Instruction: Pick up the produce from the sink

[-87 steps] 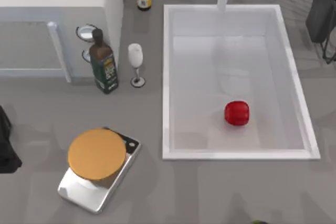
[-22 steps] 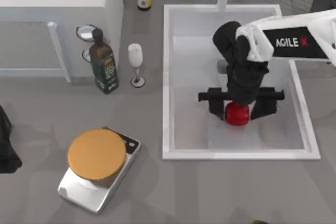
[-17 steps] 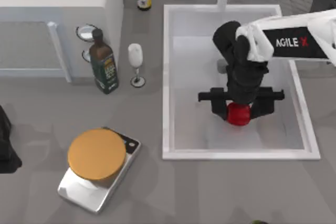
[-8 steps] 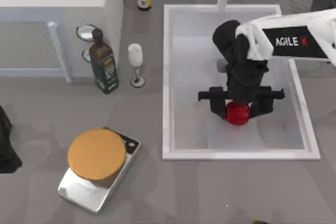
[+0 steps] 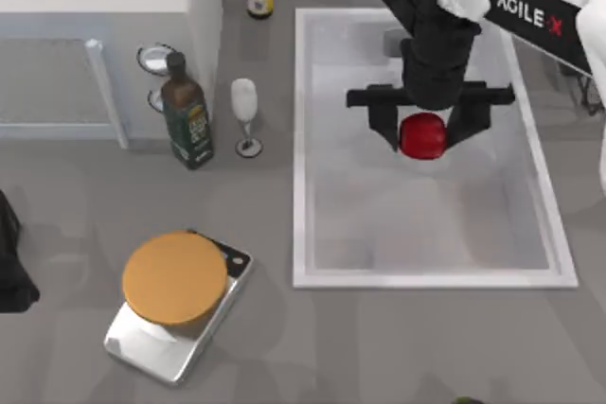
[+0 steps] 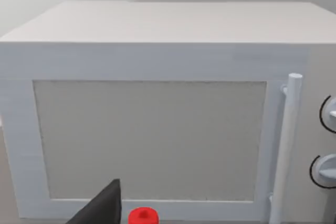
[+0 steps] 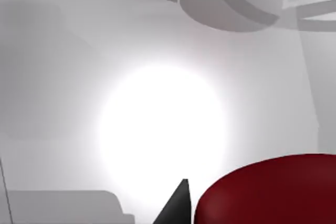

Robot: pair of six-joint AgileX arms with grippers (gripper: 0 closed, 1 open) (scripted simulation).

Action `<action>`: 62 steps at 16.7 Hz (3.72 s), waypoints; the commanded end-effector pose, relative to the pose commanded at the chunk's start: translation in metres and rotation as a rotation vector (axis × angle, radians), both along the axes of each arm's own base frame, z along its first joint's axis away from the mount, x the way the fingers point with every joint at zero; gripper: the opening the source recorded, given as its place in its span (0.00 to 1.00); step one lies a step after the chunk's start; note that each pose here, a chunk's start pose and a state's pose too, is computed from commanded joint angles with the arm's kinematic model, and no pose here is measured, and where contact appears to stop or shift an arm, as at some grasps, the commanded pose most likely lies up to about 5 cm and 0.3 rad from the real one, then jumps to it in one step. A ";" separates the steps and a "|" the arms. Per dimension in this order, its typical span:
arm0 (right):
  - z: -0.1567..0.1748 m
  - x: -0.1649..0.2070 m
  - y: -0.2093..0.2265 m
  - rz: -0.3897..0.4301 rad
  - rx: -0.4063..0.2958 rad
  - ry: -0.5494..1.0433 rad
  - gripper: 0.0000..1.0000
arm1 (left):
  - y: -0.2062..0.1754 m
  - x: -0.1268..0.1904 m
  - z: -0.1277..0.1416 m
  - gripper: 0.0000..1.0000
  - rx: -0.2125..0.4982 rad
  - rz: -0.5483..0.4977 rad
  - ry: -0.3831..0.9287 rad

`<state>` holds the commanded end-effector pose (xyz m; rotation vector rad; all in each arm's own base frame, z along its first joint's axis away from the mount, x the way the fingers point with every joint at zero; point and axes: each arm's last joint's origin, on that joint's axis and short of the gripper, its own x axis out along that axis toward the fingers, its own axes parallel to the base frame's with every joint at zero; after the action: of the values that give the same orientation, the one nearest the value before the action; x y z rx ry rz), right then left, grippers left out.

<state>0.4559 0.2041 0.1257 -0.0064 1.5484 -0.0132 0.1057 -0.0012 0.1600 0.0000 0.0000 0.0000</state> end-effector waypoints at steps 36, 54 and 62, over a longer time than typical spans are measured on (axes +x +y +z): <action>0.153 -0.126 -0.195 -0.004 0.010 0.033 0.00 | 0.000 0.000 0.000 1.00 0.000 0.000 0.000; 0.076 -0.154 -0.215 -0.005 0.012 0.011 0.00 | 0.000 0.000 0.000 1.00 0.000 0.000 0.000; 0.034 -0.161 -0.215 -0.006 0.013 0.022 0.00 | 0.000 0.000 0.000 1.00 0.000 0.000 0.000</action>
<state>0.2948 -0.0109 0.1600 0.0079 1.5708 -0.0078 0.1057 -0.0012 0.1600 0.0000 0.0000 0.0000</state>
